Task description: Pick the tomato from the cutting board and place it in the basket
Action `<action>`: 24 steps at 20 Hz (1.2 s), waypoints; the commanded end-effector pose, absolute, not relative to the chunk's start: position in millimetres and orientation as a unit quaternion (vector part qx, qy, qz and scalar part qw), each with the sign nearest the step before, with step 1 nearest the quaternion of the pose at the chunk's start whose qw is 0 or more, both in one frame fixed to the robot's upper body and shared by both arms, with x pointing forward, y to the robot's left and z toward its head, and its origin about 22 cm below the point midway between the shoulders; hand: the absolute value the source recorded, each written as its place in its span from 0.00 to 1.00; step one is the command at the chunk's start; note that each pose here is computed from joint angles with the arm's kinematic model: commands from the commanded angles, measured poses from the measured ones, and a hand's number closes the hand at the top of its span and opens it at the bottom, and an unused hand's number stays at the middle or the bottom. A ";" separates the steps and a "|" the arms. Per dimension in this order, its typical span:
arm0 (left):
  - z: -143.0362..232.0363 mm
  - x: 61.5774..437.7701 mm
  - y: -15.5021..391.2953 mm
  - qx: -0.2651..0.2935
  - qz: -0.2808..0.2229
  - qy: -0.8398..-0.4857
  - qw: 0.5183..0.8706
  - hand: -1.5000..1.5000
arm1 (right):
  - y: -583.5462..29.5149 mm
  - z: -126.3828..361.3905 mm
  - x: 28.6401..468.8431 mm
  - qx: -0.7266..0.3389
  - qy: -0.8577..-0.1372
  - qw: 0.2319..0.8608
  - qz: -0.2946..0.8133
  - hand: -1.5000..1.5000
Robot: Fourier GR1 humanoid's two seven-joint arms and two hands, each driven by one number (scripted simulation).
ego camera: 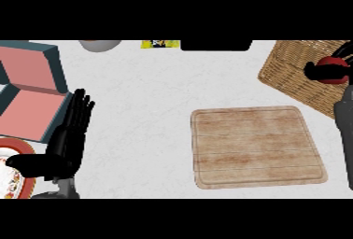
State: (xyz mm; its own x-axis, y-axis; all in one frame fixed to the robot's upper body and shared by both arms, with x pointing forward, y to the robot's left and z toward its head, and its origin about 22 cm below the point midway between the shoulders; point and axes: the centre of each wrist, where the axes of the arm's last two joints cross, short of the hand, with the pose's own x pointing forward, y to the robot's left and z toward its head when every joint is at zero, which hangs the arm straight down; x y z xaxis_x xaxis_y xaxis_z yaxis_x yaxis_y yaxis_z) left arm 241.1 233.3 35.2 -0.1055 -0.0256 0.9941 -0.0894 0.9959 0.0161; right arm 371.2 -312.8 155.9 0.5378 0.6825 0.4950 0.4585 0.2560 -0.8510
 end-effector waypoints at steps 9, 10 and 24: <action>43.7 245.5 241.8 0.041 0.019 -0.740 0.671 0.50 | -367.9 107.9 377.2 -0.598 -0.454 0.654 0.089 1.00; 40.9 241.4 218.5 0.037 0.024 -0.741 0.670 0.50 | -380.1 127.6 379.5 -0.595 -0.462 0.652 0.082 1.00; 48.3 253.5 225.6 0.034 0.021 -0.746 0.664 0.50 | -400.0 82.0 375.2 -0.584 -0.429 0.687 0.059 0.00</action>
